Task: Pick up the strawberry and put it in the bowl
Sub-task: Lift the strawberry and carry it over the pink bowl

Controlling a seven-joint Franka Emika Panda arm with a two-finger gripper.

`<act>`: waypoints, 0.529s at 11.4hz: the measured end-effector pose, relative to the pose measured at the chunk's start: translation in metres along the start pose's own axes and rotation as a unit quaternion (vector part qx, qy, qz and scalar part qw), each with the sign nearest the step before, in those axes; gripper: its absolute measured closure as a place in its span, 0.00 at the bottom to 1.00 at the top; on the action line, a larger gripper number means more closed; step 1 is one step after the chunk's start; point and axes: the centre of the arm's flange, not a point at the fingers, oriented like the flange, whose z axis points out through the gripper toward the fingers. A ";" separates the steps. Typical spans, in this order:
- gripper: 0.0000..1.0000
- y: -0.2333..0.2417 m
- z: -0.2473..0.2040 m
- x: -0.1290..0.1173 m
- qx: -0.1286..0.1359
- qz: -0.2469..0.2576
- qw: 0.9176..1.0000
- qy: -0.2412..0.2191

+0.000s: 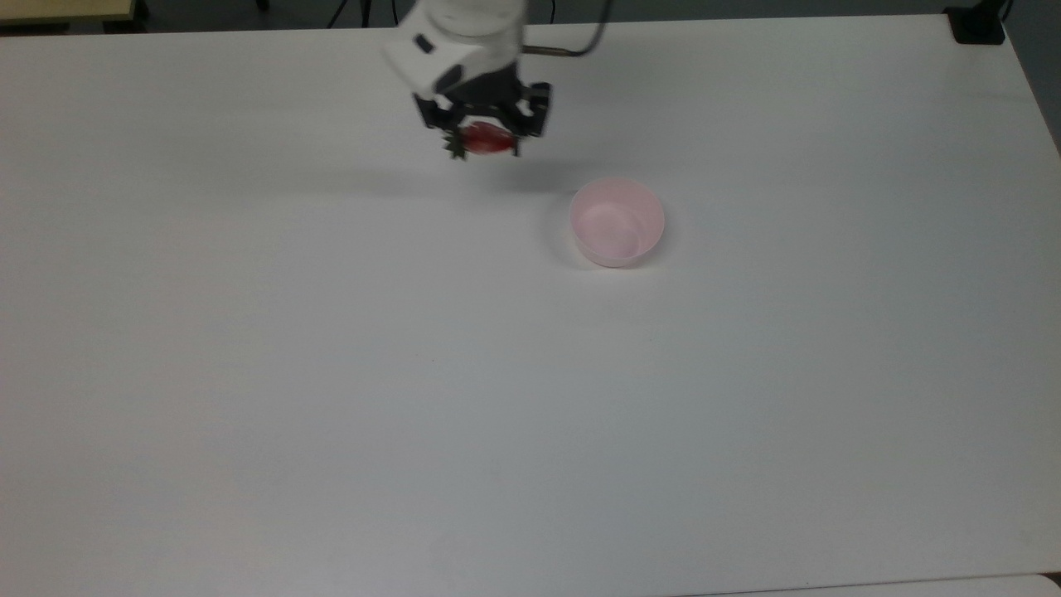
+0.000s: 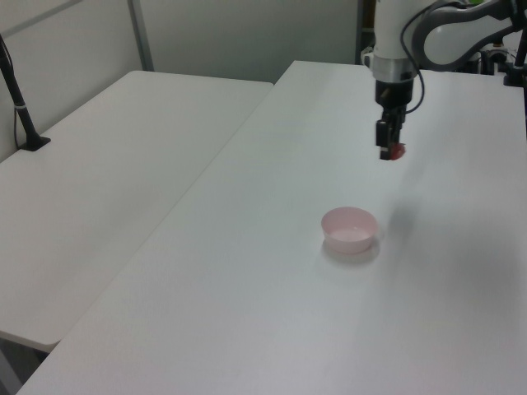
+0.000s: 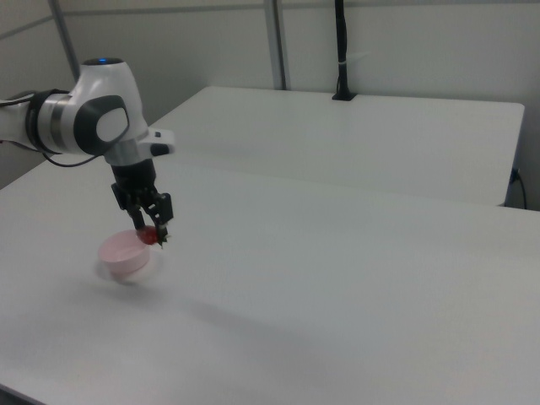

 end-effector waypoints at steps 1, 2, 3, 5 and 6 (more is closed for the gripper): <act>0.32 -0.030 0.002 0.008 0.002 0.011 1.000 0.002; 0.32 -0.055 0.011 0.015 0.005 0.020 1.000 -0.002; 0.32 -0.074 0.023 0.021 0.008 0.027 1.000 -0.005; 0.32 -0.104 0.047 0.026 0.018 0.050 0.999 -0.001; 0.32 -0.116 0.056 0.027 0.021 0.058 0.998 0.003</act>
